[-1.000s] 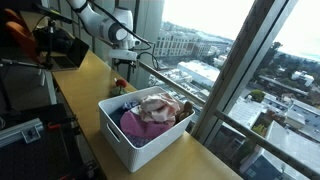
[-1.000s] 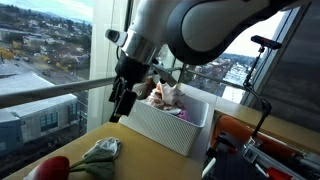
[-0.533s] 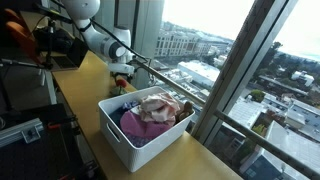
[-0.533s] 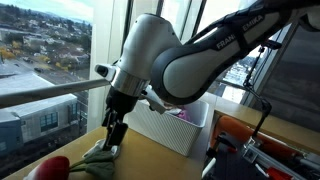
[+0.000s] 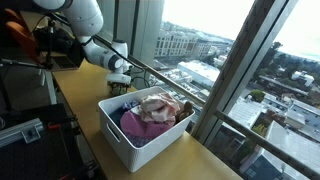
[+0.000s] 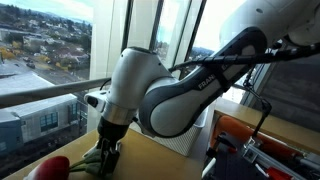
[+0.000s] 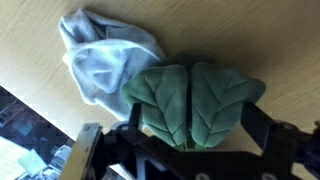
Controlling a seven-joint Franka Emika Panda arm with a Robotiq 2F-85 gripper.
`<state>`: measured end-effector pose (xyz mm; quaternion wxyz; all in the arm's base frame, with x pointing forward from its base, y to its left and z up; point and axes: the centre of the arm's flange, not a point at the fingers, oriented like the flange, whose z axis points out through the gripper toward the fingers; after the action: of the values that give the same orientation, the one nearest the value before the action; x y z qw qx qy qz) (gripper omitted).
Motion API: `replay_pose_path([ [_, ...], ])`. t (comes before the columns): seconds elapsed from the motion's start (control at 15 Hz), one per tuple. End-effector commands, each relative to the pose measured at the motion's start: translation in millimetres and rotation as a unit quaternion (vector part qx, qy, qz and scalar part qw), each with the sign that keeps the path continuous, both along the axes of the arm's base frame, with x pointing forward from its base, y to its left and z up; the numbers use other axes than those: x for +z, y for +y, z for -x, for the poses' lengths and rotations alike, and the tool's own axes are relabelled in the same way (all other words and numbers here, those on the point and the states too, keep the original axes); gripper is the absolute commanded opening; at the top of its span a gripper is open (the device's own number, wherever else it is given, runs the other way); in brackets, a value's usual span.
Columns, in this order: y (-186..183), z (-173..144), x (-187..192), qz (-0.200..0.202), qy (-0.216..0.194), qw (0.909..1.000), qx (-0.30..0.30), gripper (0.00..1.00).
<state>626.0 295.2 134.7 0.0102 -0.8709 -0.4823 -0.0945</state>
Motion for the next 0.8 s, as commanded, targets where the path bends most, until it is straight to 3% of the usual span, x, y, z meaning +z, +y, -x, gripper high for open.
replay_pose_path([
  [0.0, 9, -11, -34, 0.017, -0.029, 0.9993, 0.017, 1.0],
  [0.33, -2, -4, -60, 0.029, -0.02, 0.9992, 0.02, 1.0],
  [0.4, -5, -3, -60, 0.031, -0.018, 0.9992, 0.017, 0.75],
  [0.53, -12, -4, -50, 0.033, -0.014, 0.9993, 0.009, 0.68],
  [0.73, -32, 2, -8, 0.031, -0.015, 0.9994, -0.003, 0.43],
])
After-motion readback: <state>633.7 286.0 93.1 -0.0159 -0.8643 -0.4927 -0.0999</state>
